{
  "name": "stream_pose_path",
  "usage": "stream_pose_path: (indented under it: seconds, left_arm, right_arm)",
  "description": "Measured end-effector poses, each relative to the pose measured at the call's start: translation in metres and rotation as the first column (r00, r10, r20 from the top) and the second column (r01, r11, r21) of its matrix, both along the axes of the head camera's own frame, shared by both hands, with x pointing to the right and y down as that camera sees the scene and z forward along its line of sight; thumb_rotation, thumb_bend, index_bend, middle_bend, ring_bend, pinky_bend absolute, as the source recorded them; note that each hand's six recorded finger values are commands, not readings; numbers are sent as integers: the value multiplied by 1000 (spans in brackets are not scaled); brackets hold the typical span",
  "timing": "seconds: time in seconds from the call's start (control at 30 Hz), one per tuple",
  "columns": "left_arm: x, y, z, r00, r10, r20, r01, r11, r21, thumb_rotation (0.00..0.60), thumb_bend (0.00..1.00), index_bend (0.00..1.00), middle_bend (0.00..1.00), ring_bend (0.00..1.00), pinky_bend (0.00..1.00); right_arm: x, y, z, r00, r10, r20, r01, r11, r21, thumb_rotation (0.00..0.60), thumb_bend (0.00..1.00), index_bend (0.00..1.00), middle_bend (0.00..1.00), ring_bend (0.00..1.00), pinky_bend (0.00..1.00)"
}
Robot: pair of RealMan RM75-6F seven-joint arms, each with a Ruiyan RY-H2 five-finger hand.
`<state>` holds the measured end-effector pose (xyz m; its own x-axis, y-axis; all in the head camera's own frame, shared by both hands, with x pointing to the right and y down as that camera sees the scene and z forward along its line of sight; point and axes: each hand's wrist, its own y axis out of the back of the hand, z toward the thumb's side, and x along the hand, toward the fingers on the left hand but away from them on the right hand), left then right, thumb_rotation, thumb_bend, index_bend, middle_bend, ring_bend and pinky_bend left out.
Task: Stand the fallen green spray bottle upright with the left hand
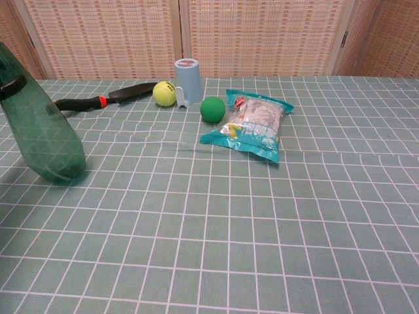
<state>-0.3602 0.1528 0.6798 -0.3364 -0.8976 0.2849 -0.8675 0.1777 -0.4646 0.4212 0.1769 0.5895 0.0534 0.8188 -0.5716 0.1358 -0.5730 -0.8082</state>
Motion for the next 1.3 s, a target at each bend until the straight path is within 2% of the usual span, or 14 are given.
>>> stream_pose_path:
  seconds: [0.13, 0.37, 0.47, 0.67, 1.07, 1.3]
  left_arm:
    - [4, 9, -2, 999, 36, 5, -36, 999, -13, 600, 202, 408, 327, 141, 138]
    - [10, 20, -4, 996, 86, 0, -86, 995, -41, 600, 107, 73, 211, 55, 108]
    - [11, 23, -6, 995, 95, -2, -95, 995, -43, 600, 101, 3, 184, 35, 108]
    - [13, 29, -12, 993, 119, -1, -119, 992, -41, 600, 100, 0, 121, 1, 101]
    - [18, 35, -20, 989, 149, -12, -150, 987, -66, 600, 97, 0, 5, 0, 80]
    - [19, 34, -32, 985, 174, 6, -174, 984, -49, 600, 89, 0, 0, 0, 73]
  right_arm:
    - [0, 1, -2, 1000, 2, 20, -2, 1000, 1, 600, 55, 454, 152, 0, 163]
    - [1, 1, -5, 998, 12, 62, -12, 1000, -1, 600, 55, 454, 152, 0, 163]
    - [1, 0, -5, 997, 14, 75, -14, 1000, -4, 600, 55, 454, 152, 0, 163]
    - [1, 0, -6, 996, 17, 93, -16, 1000, -11, 600, 55, 454, 152, 0, 163]
    - [1, 0, -8, 991, 27, 127, -25, 1000, -18, 600, 55, 454, 152, 0, 163]
    - [0, -1, -10, 986, 41, 160, -37, 999, -29, 600, 55, 454, 152, 0, 163]
